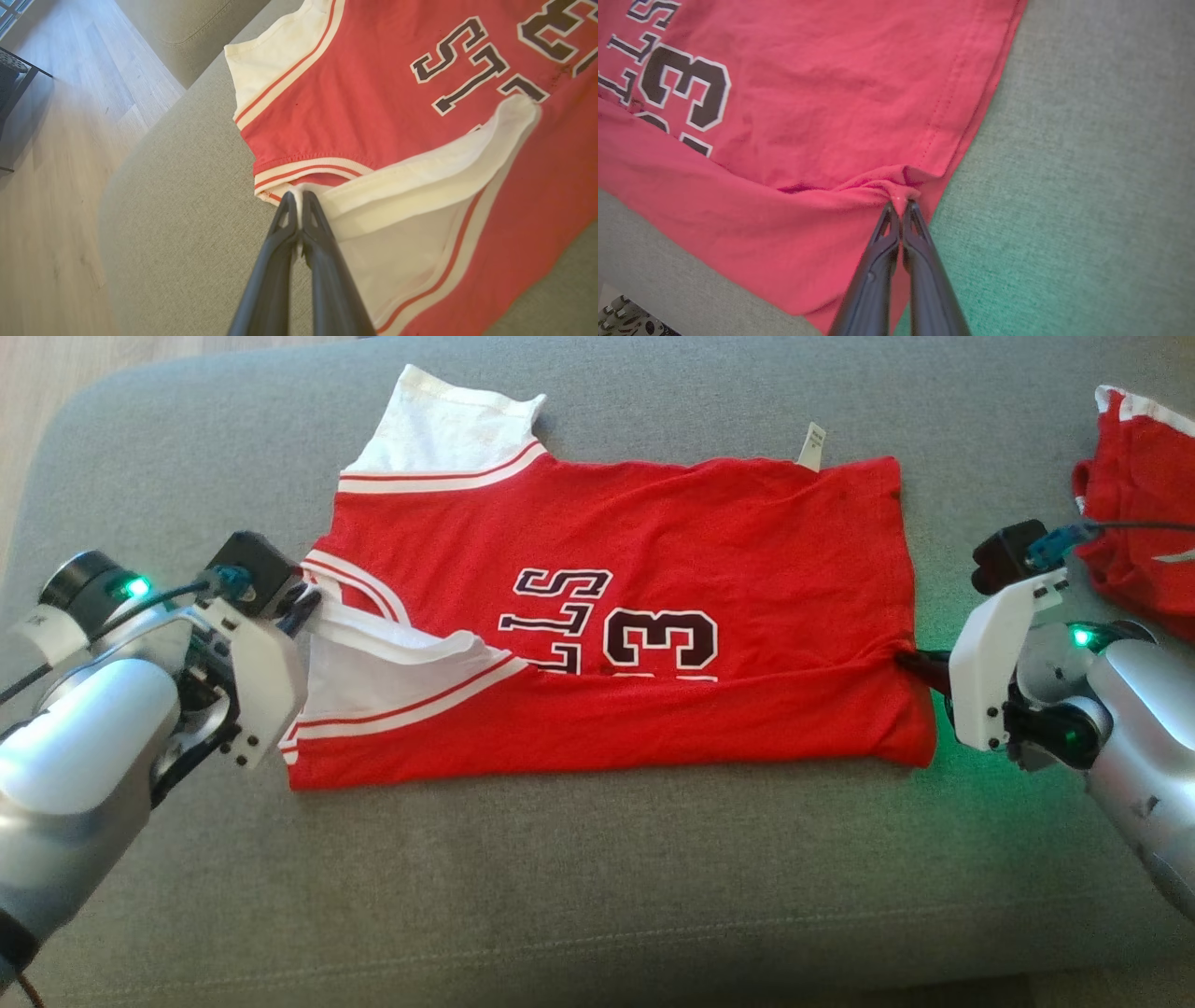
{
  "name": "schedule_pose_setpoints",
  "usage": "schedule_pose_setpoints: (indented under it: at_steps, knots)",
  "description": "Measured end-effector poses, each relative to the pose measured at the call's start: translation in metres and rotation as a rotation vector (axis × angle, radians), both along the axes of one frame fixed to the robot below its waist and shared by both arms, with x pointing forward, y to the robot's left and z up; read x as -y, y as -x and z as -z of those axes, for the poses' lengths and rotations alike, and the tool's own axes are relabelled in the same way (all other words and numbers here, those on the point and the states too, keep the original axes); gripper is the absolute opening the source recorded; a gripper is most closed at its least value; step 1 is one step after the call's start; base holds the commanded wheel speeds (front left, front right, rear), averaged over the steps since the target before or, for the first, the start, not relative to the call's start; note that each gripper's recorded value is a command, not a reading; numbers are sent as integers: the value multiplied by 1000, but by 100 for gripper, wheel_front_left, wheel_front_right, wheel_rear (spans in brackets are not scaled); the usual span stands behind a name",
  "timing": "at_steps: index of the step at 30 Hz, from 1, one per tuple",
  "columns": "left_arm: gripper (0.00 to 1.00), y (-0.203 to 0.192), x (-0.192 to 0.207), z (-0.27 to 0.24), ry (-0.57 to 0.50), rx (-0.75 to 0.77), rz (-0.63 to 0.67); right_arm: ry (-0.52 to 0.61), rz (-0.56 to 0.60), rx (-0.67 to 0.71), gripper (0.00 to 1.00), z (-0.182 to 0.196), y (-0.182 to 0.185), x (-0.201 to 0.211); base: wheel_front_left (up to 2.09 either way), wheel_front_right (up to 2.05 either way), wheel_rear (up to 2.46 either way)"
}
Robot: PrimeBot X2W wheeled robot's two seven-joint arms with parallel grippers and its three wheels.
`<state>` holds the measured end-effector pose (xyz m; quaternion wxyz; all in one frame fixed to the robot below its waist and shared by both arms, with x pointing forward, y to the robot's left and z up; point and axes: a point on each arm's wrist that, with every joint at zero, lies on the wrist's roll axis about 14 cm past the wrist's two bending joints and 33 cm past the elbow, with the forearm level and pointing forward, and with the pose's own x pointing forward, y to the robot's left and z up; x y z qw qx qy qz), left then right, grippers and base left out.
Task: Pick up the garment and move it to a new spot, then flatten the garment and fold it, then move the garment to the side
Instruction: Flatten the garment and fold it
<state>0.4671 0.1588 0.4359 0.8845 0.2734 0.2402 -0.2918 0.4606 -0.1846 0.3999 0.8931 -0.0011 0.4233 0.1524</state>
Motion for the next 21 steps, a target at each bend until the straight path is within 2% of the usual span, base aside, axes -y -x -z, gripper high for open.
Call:
schedule_pose_setpoints:
  at_steps: [1, 2, 3, 6, 11, 16, 21]
  knots:
    - [89, -1, 0, 2, -1, -1, -5, 2, 8, -6, 23, 2, 1, 2, 0, 0, 0]
    - [89, -2, -2, 3, -6, 0, -18, 1, 18, -1, 23, 3, 0, 4, 0, 0, 0]
    - [100, -2, -3, 5, -10, -5, -24, -4, 30, 9, 100, 3, -1, 5, 0, 0, 0]
    - [100, -6, -4, 4, -1, 25, -61, -25, 63, 31, 100, 2, -6, 6, 0, 0, 0]
    - [100, -27, -17, -23, 51, 189, -189, -38, 93, 73, 100, -2, -10, 9, 0, 0, 0]
    - [100, -35, -24, -57, 137, 332, -284, -130, 164, 248, 100, -37, -30, 10, 0, 0, 0]
    - [100, -35, -29, -96, 270, 490, -373, -161, 190, 483, 100, -80, -43, 19, 0, 0, 0]
